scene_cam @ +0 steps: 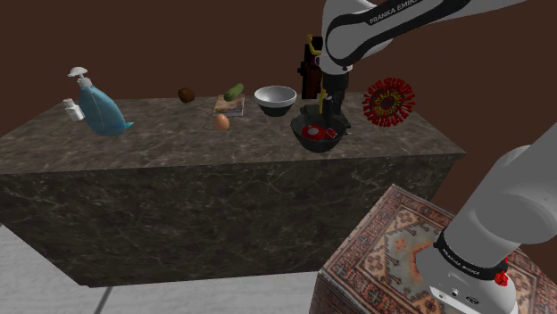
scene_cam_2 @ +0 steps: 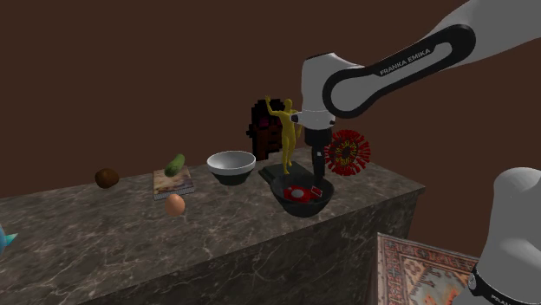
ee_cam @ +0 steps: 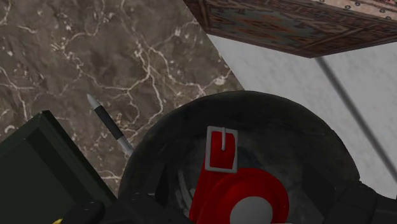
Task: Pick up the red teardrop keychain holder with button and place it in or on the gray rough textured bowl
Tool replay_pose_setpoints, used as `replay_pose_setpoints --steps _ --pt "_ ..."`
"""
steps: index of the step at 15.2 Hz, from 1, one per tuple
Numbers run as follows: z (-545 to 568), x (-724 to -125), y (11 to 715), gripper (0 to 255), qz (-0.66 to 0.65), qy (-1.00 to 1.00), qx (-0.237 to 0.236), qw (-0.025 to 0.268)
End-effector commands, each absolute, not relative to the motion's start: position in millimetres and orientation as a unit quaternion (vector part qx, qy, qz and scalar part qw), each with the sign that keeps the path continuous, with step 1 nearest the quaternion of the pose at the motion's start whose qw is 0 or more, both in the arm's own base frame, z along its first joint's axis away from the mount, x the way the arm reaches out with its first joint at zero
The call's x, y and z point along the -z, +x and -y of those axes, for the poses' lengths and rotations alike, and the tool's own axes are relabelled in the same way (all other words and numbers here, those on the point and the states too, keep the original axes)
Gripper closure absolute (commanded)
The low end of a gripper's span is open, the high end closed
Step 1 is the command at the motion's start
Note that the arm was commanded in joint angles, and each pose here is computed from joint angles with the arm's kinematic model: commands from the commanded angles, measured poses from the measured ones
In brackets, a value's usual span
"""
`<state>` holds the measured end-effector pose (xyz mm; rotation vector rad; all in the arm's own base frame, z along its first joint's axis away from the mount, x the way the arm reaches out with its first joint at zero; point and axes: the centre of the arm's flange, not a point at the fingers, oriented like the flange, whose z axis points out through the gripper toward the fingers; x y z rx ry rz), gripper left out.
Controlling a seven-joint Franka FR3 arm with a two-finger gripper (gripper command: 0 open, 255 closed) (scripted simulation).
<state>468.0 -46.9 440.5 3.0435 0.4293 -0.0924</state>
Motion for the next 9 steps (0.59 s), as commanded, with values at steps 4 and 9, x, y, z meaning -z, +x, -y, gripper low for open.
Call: replay_pose_setpoints --steps 4,9 --pt "44 -480 470 0 -0.14 0.989 0.03 0.033" --pt "43 -490 470 0 -0.14 0.989 0.03 0.033"
